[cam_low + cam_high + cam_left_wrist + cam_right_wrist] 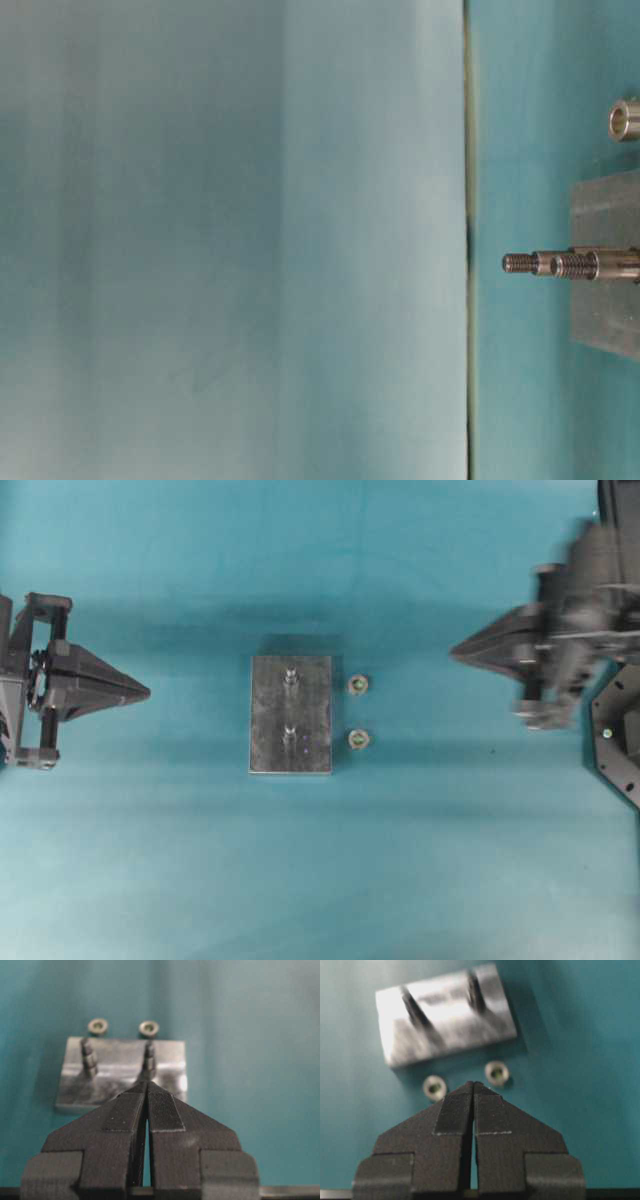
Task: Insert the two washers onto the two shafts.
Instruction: 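Move the right gripper over the upper silver washer beside the plate, then lower the right gripper and close it on the upper washer, then lift the washer and carry it left over the upper shaft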
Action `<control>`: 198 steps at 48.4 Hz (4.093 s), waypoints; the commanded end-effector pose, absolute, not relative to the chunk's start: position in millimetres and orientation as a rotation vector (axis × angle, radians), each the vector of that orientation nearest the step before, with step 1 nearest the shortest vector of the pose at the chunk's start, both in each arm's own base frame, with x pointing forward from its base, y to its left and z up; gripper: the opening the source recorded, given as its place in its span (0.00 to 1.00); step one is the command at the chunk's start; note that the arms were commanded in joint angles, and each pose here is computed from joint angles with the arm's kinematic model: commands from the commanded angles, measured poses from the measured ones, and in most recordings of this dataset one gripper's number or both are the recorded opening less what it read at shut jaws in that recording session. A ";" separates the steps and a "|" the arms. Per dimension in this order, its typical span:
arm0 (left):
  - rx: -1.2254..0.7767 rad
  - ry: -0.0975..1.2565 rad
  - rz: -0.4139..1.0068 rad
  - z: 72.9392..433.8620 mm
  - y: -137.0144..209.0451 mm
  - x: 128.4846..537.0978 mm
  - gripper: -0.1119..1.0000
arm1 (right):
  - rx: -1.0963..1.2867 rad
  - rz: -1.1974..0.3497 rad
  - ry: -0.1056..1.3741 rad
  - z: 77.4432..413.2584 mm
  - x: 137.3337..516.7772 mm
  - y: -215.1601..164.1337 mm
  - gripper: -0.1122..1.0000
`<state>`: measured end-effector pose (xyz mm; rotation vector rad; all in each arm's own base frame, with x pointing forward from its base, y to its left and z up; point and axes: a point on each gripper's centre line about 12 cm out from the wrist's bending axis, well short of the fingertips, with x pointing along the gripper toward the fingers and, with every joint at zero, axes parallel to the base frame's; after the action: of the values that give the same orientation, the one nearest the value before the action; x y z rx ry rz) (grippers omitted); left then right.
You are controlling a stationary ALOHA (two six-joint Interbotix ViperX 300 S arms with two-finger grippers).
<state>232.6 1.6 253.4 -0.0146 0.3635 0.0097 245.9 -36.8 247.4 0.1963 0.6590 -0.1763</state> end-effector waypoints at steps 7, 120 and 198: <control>-0.011 0.379 0.013 259.9 2.4 235.4 0.10 | 0.197 -0.210 0.787 243.6 273.7 -51.0 0.11; 0.037 0.422 0.007 248.2 3.5 237.8 0.10 | 0.061 -0.117 1.208 106.5 382.6 -58.5 0.51; 0.031 0.401 0.008 248.0 3.5 237.9 0.10 | 0.001 -0.100 1.125 204.7 454.1 -55.4 0.40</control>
<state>235.4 3.4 240.6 0.0290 0.4266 0.0082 449.7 -58.0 187.3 0.0062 1.1727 -0.1052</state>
